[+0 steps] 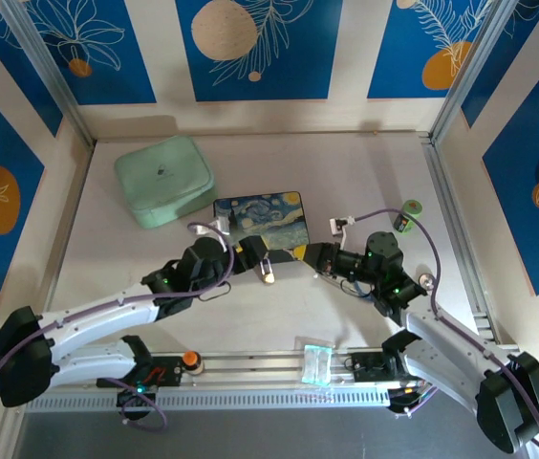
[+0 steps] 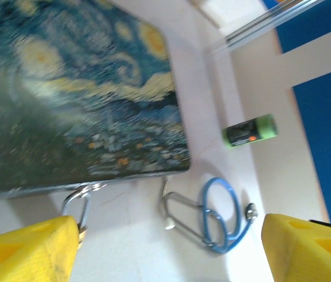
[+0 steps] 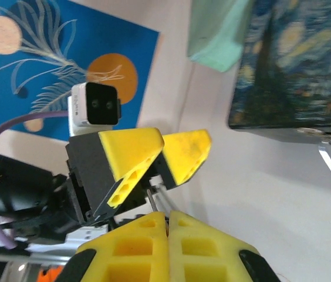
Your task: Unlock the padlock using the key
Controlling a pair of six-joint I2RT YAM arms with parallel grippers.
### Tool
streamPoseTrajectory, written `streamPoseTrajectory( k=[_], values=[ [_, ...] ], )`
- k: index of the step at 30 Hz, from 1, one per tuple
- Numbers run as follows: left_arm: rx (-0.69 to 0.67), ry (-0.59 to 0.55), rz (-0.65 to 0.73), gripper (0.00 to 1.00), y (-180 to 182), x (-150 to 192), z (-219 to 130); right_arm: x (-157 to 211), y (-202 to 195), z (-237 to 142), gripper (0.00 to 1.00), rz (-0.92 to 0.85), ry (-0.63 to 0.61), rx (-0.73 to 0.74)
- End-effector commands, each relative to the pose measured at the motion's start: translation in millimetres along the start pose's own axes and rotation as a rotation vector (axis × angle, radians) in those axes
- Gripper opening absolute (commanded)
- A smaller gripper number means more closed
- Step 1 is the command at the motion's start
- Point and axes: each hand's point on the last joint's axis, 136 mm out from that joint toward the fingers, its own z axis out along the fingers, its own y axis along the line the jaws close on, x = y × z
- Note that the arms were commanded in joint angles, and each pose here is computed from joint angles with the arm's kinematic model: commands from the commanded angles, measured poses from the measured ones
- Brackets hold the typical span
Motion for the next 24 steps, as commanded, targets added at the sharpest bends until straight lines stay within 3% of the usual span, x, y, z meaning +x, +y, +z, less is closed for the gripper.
streamPoseTrajectory(
  k=[1,4,6,12,18,24],
  values=[
    [-0.1,0.056,0.023,0.76,28,20,10,6,-37,-5,0.0,0.006,-0.006,0.188],
    [-0.121,0.185,0.203,0.74,28,43,24,11,-46,-6,0.0,0.002,0.001,0.232],
    [-0.135,0.233,0.241,0.75,33,54,30,12,-49,-6,0.0,-0.007,0.001,0.239],
    [-0.219,0.245,0.283,0.75,59,62,43,13,-55,-7,0.0,-0.006,-0.012,0.261],
    [-0.185,0.262,0.327,0.71,63,76,70,15,-62,-7,0.0,-0.001,-0.009,0.282],
    [-0.199,0.255,0.325,0.56,73,82,84,18,-71,-9,0.0,0.016,-0.016,0.299]
  ],
)
